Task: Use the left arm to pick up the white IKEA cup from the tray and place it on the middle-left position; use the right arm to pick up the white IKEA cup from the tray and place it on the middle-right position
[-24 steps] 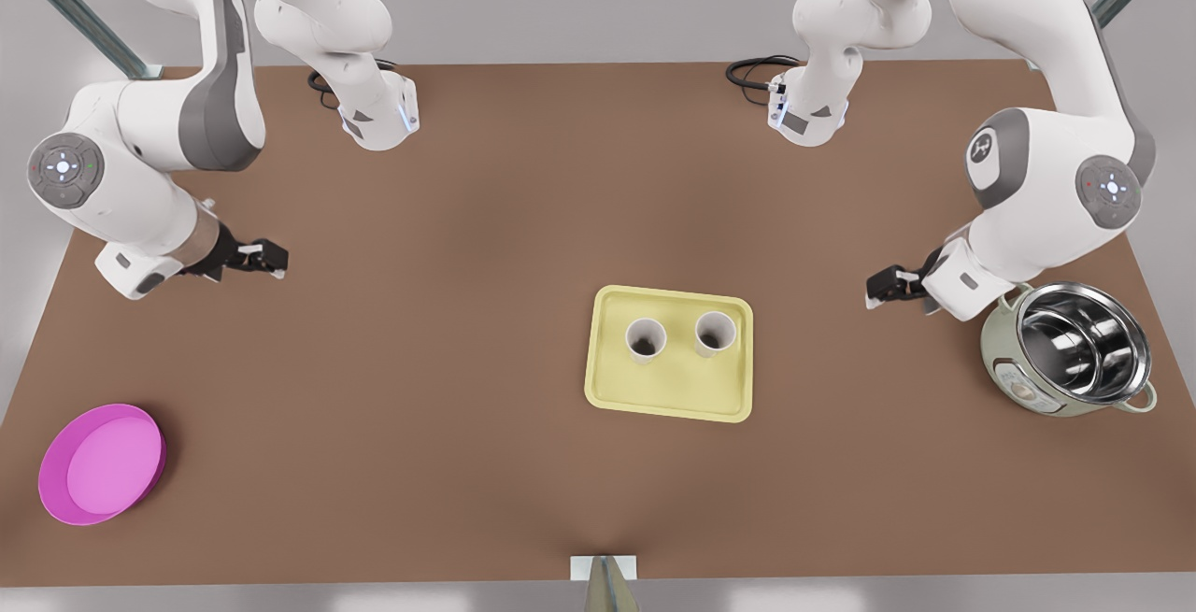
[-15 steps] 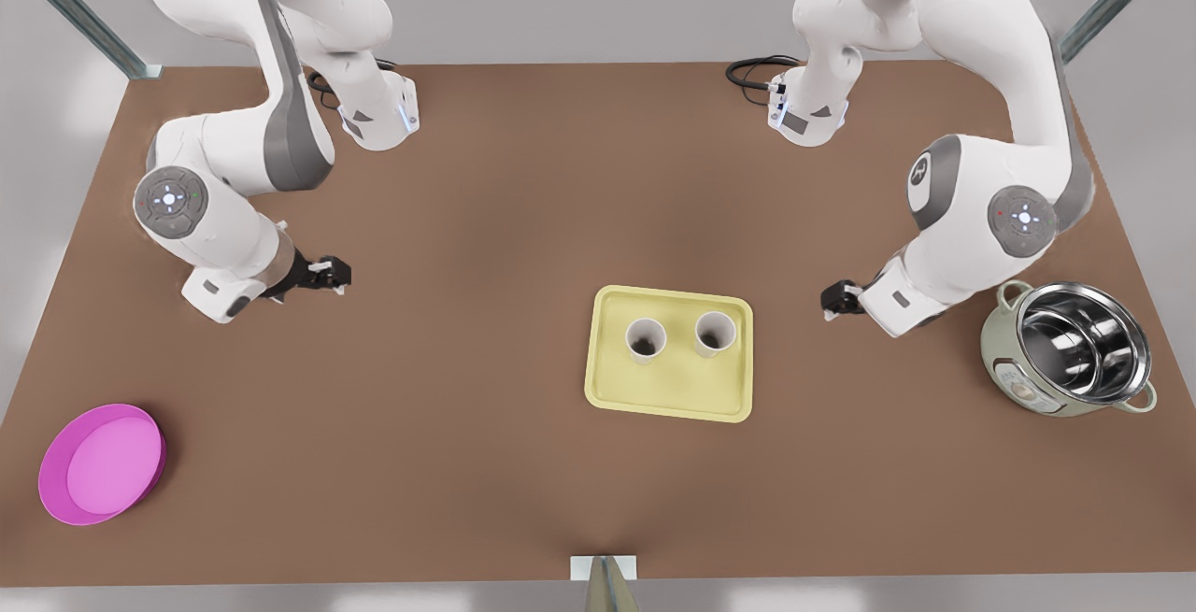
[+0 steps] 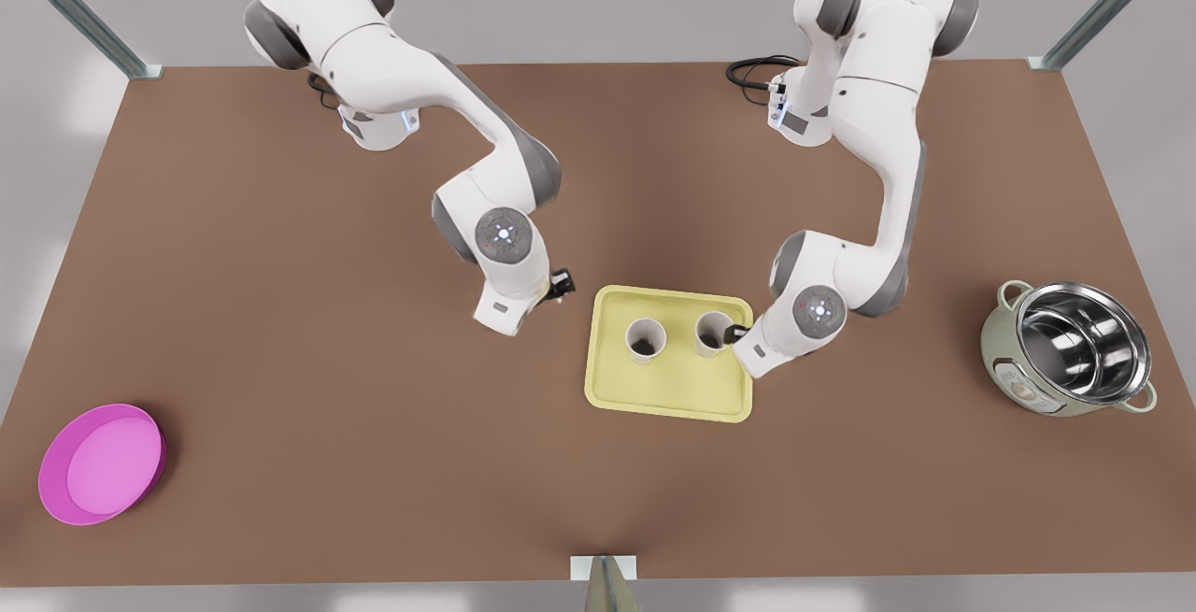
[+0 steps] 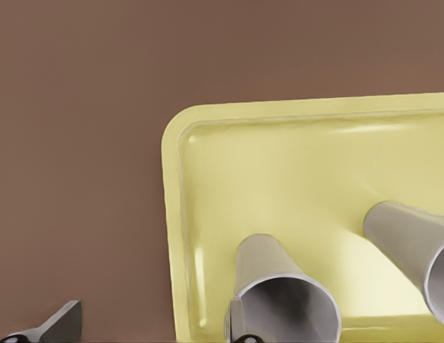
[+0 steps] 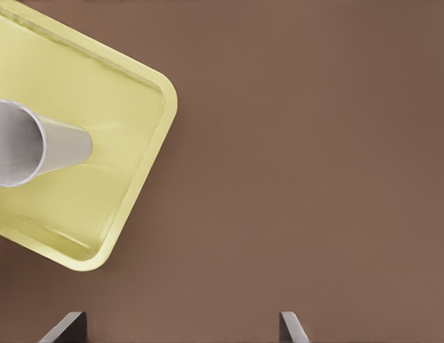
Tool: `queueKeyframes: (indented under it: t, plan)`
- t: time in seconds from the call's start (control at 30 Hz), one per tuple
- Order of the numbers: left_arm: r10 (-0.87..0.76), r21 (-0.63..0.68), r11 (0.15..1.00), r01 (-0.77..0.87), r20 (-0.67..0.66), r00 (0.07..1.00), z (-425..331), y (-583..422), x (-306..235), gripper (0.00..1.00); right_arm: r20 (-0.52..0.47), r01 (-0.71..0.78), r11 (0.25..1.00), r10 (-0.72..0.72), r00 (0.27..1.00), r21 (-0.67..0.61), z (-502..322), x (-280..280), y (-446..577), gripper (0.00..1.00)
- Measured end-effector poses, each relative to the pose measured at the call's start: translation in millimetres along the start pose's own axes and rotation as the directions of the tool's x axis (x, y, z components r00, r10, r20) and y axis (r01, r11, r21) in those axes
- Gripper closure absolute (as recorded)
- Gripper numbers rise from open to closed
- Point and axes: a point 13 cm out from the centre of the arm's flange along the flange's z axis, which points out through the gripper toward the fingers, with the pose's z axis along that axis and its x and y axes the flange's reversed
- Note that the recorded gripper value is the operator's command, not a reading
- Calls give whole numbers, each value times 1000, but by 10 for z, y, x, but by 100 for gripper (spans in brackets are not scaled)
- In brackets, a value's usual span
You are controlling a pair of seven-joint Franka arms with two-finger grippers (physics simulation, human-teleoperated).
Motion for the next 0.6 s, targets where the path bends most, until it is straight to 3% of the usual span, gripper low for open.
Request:
queueKeyframes:
  t: [0.5,0.53,0.6]
  plan:
    - [-16,11,1000,16,70,997,500,-276,-22,0,163,-188,964,219,962,-188,1041,-836,1047,0]
    - [-15,12,1000,15,77,997,527,-319,-34,3,177,-198,959,235,956,-204,1086,-900,1061,0]
    - [-21,17,1000,19,94,995,523,-366,-72,27,203,-215,949,262,943,-230,1187,-1009,1093,0]
